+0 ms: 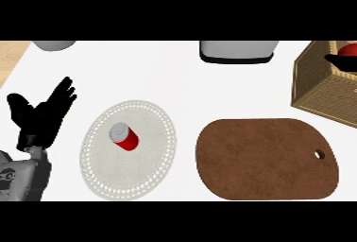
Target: Pick the tomato from the cutting board and place it in the basket
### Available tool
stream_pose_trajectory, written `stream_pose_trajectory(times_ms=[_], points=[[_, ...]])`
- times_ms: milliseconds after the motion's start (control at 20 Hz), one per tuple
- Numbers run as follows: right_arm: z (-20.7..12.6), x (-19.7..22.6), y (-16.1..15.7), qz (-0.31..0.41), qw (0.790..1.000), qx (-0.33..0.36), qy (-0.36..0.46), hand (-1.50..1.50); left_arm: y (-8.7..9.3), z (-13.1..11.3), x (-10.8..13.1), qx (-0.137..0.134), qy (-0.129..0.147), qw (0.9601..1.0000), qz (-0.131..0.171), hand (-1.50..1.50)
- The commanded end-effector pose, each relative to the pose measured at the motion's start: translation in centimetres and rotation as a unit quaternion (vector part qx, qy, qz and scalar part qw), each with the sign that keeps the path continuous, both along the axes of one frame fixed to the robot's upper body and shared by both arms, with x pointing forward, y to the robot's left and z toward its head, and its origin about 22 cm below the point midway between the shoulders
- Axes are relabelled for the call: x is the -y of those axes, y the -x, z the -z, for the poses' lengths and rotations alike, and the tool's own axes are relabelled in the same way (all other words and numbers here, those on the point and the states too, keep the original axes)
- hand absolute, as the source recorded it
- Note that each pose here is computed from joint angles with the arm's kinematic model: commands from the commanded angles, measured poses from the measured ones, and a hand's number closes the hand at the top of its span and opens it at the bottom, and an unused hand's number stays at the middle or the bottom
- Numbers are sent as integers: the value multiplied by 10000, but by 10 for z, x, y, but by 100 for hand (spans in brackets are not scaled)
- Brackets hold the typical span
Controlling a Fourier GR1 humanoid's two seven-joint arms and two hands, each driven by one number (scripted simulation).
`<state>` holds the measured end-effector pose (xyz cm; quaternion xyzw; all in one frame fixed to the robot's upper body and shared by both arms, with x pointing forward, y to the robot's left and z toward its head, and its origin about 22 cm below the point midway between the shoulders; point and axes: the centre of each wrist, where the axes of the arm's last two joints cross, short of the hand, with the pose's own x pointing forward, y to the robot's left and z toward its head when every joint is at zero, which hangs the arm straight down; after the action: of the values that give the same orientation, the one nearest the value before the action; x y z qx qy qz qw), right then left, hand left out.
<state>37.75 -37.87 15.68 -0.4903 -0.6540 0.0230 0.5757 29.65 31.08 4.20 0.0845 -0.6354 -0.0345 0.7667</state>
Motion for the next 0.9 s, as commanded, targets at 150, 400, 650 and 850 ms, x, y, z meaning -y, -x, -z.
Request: stream_pose_trajectory(times_ms=[150, 400, 650, 850], points=[[-11, 34, 2, 515, 9902, 823, -1001, -150, 8, 3, -1, -32, 7, 10000, 43, 0], [-32, 78, 30, 898, 9664, 1545, -1850, -150, 13, 15, 0, 19, 44, 10000, -29, 0], [-39, 144, 85, 886, 9627, 1471, -2092, -150, 10, 3, -2, 11, 21, 9999, -110, 0], [-11, 189, 149, 503, 9676, 1155, -2187, -150, 9, 7, -15, -68, -87, 9998, -170, 0]])
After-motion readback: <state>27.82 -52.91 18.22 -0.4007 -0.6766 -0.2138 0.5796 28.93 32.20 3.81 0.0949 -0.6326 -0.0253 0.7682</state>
